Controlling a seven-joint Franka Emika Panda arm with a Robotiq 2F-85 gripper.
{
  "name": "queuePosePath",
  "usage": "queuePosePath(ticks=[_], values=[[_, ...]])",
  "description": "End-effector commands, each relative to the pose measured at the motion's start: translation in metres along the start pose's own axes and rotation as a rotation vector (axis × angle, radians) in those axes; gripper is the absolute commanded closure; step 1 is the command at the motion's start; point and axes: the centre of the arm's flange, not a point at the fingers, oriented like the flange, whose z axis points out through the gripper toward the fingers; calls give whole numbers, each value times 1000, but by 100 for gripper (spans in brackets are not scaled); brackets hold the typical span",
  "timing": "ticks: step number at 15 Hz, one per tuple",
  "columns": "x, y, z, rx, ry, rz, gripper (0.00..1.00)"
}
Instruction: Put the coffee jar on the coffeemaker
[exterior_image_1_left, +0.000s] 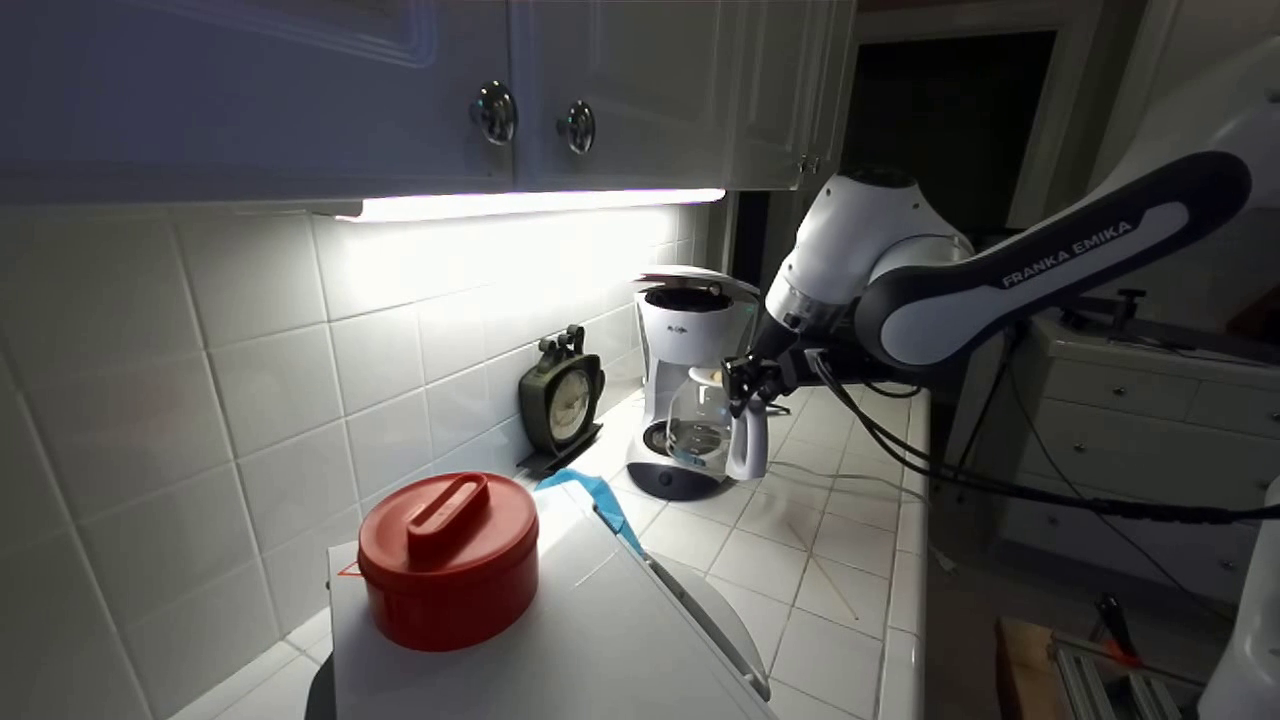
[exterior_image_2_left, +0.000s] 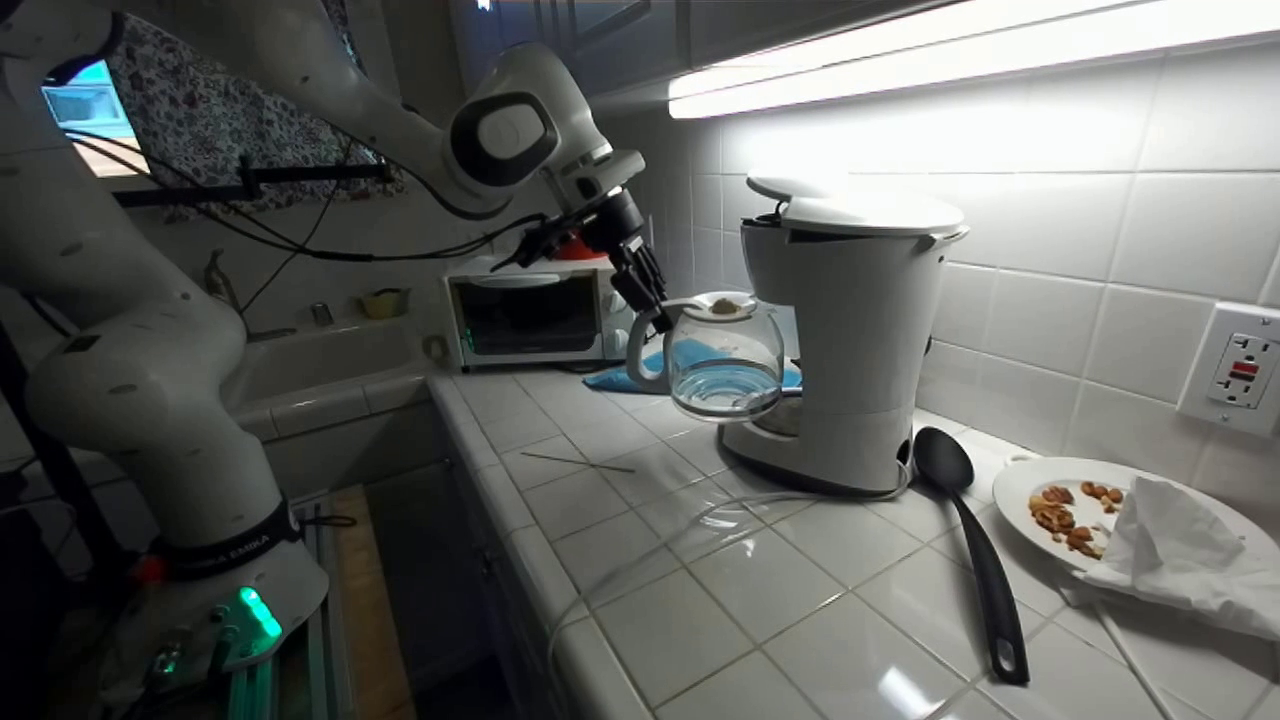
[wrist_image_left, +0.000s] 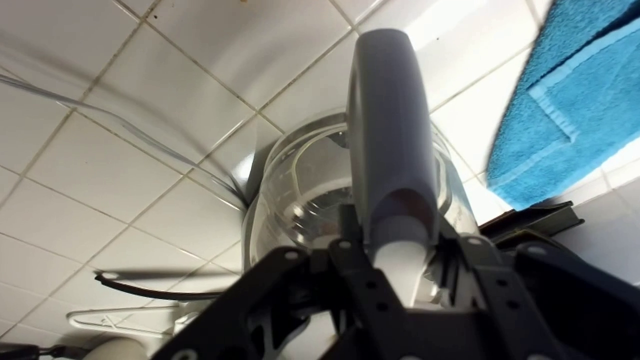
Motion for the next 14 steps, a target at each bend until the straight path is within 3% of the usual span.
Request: queuePosePath(ticks=[1,14], values=[[16,-4,3,-4,-6,-8,91],[42,-1,19,-14,-6,-5,91]])
